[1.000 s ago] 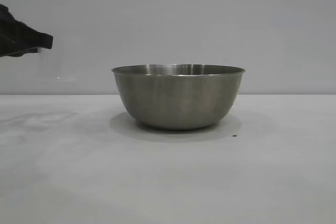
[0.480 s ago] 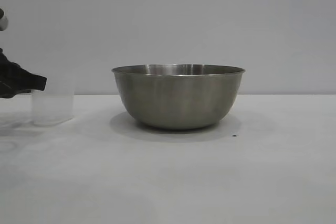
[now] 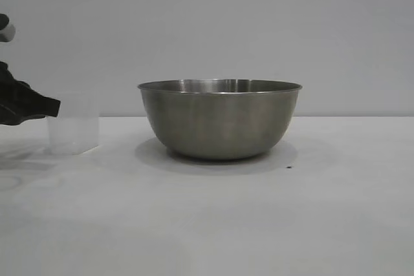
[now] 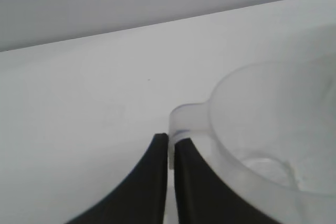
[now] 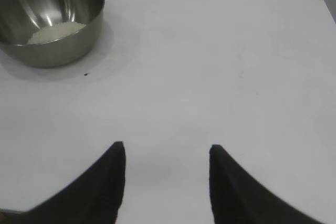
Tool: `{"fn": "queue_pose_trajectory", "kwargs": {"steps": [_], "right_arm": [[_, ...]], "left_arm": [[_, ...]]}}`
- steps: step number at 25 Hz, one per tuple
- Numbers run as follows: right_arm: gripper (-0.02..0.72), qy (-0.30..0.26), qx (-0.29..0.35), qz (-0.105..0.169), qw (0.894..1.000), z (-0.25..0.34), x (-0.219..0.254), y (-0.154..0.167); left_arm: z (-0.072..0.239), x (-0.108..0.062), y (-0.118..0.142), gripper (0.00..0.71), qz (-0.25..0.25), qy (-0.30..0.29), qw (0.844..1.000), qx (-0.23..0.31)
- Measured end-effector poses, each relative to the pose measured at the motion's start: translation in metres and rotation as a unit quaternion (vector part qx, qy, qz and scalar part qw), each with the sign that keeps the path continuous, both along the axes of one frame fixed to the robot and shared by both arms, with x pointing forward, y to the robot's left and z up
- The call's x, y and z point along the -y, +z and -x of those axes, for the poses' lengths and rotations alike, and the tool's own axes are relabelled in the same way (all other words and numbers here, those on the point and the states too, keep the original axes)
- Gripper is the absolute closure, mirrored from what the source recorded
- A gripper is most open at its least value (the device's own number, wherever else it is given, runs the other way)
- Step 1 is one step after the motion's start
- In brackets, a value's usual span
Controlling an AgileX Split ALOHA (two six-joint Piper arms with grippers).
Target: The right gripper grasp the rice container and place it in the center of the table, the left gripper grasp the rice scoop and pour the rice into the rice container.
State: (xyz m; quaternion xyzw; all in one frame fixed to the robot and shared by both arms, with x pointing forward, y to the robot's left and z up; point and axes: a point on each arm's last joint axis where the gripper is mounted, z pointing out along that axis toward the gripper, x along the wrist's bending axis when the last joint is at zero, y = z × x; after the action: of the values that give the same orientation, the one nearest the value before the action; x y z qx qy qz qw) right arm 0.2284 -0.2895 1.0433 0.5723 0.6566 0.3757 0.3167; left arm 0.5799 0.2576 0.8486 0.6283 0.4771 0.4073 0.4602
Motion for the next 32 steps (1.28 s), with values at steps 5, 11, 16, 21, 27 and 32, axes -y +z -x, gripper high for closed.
{"fn": "queue_pose_trajectory", "kwargs": {"steps": [5, 11, 16, 21, 27, 32], "right_arm": [[0.388, 0.0, 0.0, 0.0, 1.0, 0.0, 0.0, 0.0], [0.388, 0.0, 0.0, 0.0, 1.0, 0.0, 0.0, 0.0], [0.388, 0.0, 0.0, 0.0, 1.0, 0.0, 0.0, 0.0], [0.388, 0.0, 0.0, 0.0, 1.0, 0.0, 0.0, 0.0], [0.388, 0.0, 0.0, 0.0, 1.0, 0.0, 0.0, 0.0], [0.388, 0.0, 0.0, 0.0, 1.0, 0.0, 0.0, 0.0]], "left_arm": [[0.0, 0.0, 0.0, 0.388, 0.0, 0.0, 1.0, 0.0], [0.016, -0.002, -0.004, 0.363, -0.002, 0.001, 1.0, -0.024], [0.031, -0.005, 0.001, 0.363, -0.002, 0.011, 0.999, -0.033], [0.046, -0.021, 0.012, 0.363, 0.011, 0.092, 0.995, -0.035], [0.062, -0.033, 0.012, 0.363, 0.003, 0.135, 0.99, -0.051], [0.065, -0.034, 0.011, 0.363, -0.032, 0.13, 0.989, -0.055]]}}
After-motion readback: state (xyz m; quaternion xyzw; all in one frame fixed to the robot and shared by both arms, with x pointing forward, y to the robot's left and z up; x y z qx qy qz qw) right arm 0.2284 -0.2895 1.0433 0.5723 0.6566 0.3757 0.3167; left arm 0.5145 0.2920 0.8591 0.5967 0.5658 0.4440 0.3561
